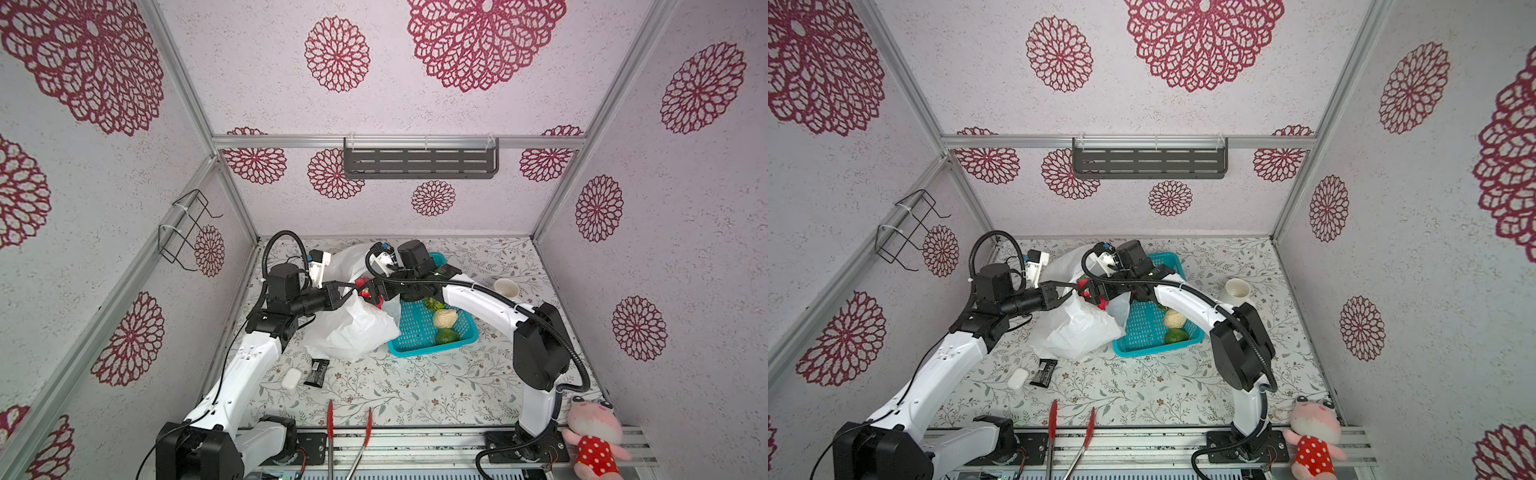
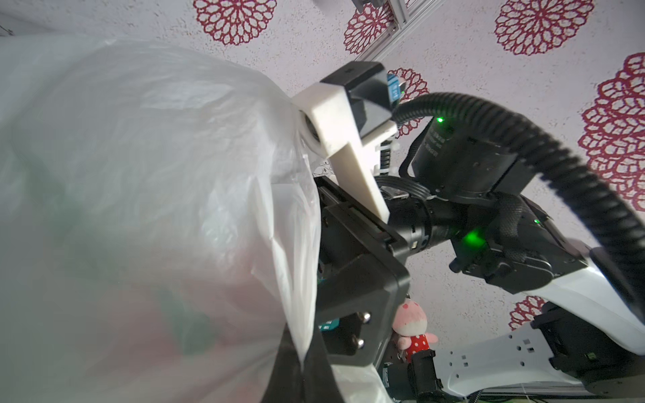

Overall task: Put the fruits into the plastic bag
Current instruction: 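Push the red dragon fruit deep into the white bag with the right gripper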

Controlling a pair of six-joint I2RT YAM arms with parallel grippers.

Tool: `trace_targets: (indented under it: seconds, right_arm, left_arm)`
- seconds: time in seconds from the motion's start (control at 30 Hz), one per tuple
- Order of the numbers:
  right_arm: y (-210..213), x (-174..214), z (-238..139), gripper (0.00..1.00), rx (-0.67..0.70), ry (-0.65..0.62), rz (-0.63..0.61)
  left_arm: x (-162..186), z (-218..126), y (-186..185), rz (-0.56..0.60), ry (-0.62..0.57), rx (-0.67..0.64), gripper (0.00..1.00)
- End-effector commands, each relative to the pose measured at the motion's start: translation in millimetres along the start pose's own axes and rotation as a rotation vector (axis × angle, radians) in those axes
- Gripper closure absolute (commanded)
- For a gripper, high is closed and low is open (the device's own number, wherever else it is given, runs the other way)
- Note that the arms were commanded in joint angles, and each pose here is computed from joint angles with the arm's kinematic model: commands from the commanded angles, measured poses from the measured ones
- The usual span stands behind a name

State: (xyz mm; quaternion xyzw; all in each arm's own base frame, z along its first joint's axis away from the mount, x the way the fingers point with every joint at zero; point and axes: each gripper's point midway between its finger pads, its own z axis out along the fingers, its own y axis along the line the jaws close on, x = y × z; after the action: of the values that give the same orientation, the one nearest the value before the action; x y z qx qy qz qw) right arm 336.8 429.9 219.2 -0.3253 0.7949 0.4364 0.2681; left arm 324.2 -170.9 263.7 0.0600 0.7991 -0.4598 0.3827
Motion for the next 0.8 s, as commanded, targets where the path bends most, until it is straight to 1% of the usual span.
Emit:
trace_targets:
  seconds: [0.0,0.2,0.37,0.47,0.53,0.6,0.7,0.77]
  right_arm:
    - [25,-33,2,1.00,-0.048,-0.104,-0.066]
    - [1,4,40,1.00,0.070,0.003,-0.062]
    - [-34,23,47,1.00,0.222,0.042,-0.035]
    - [-65,25,39,1.00,0.403,0.054,-0.029]
    - [-89,26,27,1.00,0.555,0.076,-0.035]
    - [-104,23,14,1.00,0.661,0.090,-0.044]
    - [-112,16,-1,1.00,0.742,0.086,-0.063]
    - [-111,10,-7,1.00,0.761,0.082,-0.079]
  left_arm:
    - [-11,-5,-14,0.069,-0.059,0.043,1.00]
    - [-14,-7,-14,0.076,-0.101,0.045,1.00]
    - [-17,-9,-14,0.076,-0.119,0.039,1.00]
    - [-20,-13,-10,0.075,-0.141,0.012,1.00]
    - [-22,-18,-9,0.074,-0.158,-0.005,1.00]
    - [-23,-22,-6,0.073,-0.173,-0.027,1.00]
    - [-22,-26,1,0.064,-0.191,-0.057,1.00]
    - [-21,-28,7,0.043,-0.204,-0.082,1.00]
